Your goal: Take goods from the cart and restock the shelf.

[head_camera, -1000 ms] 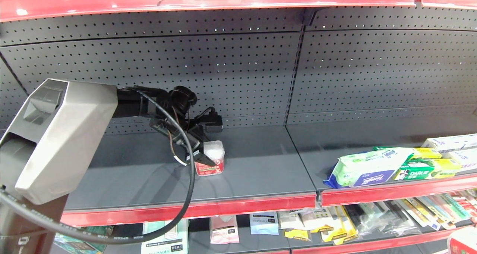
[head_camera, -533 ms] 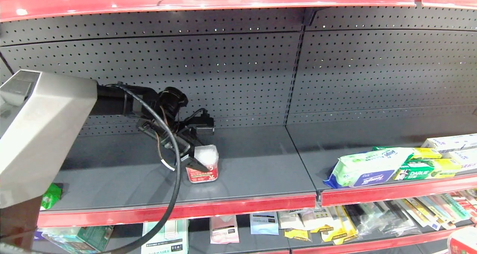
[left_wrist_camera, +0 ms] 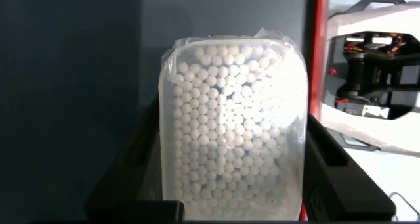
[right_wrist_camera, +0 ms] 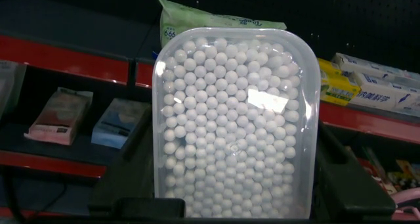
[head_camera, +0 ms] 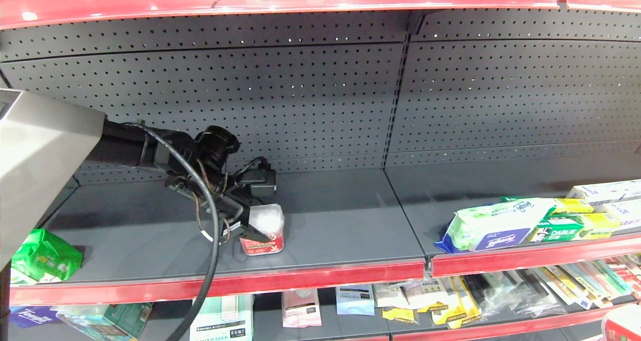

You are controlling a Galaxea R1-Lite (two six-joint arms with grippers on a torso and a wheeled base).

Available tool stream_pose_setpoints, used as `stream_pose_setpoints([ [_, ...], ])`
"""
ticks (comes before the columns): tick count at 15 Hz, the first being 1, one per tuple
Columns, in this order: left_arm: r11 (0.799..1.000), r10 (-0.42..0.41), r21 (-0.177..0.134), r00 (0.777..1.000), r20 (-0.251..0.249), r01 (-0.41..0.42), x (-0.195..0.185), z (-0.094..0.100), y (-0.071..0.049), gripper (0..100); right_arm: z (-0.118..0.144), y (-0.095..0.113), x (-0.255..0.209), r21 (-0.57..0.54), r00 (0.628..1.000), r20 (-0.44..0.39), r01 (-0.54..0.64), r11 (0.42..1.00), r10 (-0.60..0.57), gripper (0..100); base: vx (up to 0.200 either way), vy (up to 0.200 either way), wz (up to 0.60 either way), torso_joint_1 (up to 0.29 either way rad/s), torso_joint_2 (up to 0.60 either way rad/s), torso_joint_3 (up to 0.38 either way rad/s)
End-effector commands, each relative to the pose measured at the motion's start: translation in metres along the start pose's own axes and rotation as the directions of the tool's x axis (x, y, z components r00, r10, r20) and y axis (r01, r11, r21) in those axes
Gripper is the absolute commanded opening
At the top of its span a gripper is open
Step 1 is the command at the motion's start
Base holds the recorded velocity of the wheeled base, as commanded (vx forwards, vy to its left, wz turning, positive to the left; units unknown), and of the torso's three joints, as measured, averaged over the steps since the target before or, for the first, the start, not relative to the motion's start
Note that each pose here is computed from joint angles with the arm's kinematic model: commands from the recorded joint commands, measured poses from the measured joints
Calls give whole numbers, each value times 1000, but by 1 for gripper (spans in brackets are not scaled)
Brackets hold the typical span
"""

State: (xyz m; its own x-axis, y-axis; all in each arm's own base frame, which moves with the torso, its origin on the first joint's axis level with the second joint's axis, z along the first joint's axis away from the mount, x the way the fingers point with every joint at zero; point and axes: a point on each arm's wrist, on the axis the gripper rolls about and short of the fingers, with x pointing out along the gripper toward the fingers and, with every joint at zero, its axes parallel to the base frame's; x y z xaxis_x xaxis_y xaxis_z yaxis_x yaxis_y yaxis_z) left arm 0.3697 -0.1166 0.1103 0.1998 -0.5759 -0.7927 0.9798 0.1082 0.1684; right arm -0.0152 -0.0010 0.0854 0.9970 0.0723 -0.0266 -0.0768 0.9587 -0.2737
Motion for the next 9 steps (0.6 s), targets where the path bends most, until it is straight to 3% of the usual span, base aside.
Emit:
stream_pose_setpoints([
  [1,1000,9,6,1000,3,-9,-8,3,-5,0,0,0,0,0,1000,1,-1,1000,1,0,0,0,0,0,0,0],
  [9,1000,-11,3,1000,-11,11,-9,-1,-15,0,0,0,0,0,1000,1,-3,1000,3,0,0,0,0,0,0,0],
])
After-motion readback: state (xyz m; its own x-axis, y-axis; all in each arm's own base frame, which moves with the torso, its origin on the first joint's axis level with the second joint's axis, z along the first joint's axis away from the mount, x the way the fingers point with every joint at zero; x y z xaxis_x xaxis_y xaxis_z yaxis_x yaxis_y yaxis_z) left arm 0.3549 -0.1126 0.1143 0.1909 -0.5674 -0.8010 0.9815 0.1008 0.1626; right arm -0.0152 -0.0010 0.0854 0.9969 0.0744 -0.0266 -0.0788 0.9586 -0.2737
